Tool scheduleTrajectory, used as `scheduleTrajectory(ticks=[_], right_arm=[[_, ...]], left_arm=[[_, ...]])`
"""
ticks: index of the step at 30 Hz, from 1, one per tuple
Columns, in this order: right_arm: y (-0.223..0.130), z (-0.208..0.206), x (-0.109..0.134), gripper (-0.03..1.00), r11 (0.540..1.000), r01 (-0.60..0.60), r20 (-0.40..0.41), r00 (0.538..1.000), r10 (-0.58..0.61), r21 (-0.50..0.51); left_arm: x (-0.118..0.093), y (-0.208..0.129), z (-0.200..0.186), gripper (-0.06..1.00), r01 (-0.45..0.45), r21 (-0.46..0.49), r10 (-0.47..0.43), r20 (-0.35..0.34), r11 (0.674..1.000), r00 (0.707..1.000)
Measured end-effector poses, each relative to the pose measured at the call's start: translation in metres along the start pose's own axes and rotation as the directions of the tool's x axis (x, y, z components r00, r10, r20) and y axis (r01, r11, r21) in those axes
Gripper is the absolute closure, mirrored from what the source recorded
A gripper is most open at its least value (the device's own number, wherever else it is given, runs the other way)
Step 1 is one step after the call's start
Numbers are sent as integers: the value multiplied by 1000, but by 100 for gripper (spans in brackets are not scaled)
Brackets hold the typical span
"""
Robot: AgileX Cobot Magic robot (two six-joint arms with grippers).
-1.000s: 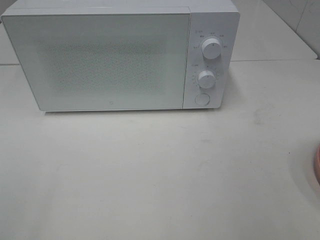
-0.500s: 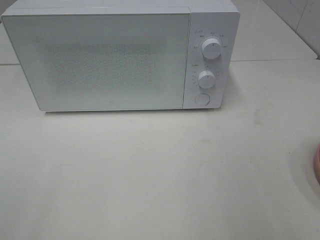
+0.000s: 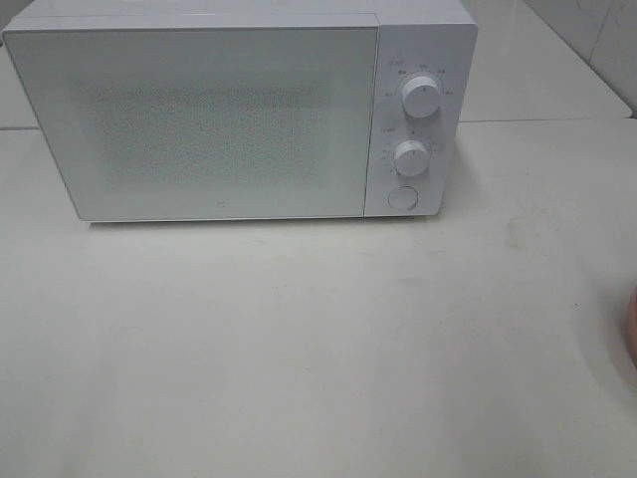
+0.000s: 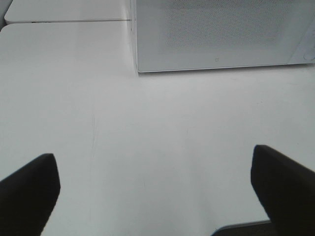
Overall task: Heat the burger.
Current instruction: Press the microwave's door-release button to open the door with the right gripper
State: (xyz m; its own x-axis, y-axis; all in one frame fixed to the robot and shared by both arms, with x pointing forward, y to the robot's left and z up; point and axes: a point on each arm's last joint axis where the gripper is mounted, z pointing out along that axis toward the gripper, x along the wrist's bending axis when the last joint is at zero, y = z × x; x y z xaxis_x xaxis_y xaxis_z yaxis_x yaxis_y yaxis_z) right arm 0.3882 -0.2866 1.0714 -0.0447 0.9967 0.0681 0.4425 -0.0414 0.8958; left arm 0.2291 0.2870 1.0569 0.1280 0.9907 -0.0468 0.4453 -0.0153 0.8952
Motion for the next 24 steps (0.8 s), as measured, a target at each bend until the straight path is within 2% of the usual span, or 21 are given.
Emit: scheduleTrajectory(ticks=[10,16,17,24], right_arm=[[3,46,1,22,1000,0,-3,1000,-1,-7],[1,69,1,22,999,1,-9,1000,-2,-46],[-4,76,4,22,996,5,-25,1000,-8,-89],[-28,93,20,22,991,23,-93,995,-35,-130]], left_arm=[[0,0,0,-3,0,0,0,0,1000,1000],[0,0,0,-3,0,0,0,0,1000,1000],[0,0,0,-3,0,0,0,0,1000,1000],[0,0,0,-3,0,0,0,0,1000,1000]])
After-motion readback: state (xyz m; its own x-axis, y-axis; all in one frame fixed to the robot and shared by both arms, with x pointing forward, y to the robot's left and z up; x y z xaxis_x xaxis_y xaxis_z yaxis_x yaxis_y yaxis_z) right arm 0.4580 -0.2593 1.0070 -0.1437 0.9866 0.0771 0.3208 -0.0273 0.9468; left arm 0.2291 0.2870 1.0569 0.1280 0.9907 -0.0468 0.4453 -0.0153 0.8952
